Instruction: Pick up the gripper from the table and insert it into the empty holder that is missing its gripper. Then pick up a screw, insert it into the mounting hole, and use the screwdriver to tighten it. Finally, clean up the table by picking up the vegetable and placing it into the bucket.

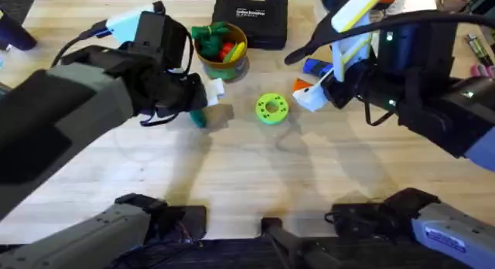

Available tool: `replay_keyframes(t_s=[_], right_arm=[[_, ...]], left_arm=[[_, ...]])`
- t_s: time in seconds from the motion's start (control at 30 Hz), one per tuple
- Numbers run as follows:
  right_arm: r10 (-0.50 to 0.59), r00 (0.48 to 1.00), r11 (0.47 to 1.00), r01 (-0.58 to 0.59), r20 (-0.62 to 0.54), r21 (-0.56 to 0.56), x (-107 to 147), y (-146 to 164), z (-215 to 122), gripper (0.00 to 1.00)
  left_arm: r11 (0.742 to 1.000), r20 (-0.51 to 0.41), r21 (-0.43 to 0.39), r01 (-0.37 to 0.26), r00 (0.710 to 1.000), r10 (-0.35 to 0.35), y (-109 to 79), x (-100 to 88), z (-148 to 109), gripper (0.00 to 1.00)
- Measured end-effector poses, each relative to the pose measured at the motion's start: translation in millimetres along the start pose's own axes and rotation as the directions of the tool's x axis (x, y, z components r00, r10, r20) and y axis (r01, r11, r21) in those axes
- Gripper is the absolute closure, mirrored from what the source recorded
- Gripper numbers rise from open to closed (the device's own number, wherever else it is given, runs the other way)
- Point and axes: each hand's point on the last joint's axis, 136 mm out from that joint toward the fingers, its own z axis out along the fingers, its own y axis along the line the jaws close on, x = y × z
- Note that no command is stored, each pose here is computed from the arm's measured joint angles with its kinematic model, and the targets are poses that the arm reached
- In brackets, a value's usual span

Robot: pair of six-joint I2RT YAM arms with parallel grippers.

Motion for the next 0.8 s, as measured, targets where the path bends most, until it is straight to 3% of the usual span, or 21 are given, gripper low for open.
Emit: replay_keyframes(t_s=[0.27,0.8], right_arm=[[-0.001,1.0,1.0,0.0,-0.024,-0.011,6,3,0,0.008],[-0.002,0.999,1.0,0.001,-0.039,-0.021,10,5,0,0.008]], left_arm=[[0.996,-0.15,-0.086,-0.016,0.989,0.003,14.5,25.6,23,0.006],[0.999,-0.15,-0.039,-0.007,0.989,0.001,3.9,21.8,32,0.004]])
